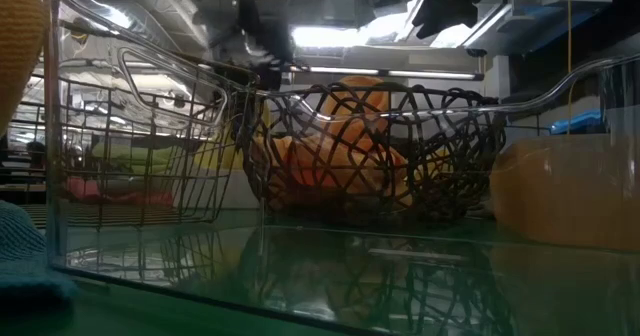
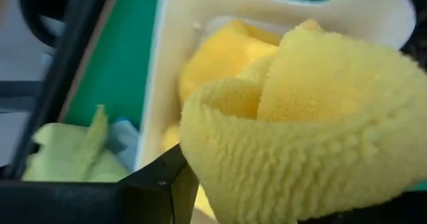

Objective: Sort microfiber towel by color & place in baskets
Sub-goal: Put the yellow towel into the white bin

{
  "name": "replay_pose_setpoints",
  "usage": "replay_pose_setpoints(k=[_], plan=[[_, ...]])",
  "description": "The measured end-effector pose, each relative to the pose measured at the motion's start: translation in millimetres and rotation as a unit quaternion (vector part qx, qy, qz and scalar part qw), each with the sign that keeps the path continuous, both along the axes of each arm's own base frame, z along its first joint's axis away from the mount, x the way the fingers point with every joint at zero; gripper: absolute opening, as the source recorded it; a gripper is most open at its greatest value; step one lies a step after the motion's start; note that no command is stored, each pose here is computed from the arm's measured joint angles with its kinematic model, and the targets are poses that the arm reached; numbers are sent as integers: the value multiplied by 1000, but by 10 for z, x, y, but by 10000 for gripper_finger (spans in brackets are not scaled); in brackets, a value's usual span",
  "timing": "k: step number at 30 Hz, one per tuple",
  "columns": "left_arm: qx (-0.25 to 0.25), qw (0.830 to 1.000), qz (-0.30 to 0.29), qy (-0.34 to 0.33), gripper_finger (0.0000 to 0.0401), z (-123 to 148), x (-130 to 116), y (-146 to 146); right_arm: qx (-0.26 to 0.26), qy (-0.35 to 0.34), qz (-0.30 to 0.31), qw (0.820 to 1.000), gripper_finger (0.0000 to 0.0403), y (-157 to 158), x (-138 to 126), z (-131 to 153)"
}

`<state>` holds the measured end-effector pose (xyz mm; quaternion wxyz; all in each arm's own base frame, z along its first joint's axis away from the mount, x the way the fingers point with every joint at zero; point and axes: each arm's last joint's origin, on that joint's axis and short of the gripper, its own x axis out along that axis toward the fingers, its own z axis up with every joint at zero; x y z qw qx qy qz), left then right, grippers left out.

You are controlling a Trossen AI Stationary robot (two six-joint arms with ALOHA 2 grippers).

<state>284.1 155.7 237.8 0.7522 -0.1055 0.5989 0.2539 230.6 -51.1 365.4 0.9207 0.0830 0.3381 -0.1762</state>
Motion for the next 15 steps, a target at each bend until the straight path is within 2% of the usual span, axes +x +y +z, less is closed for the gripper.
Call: replay_pose_setpoints(k=[4,7,15], plan=[[-7,1000,-11,25,187,-139,45,26,0,0,0,1000,200,-1,0,-1],[-2,1000,-9,29,187,-148,45,34,0,0,0,1000,200,0,0,-1],[-5,999,-20,31,187,141,51,41,0,0,0,1000,200,-1,0,-1]])
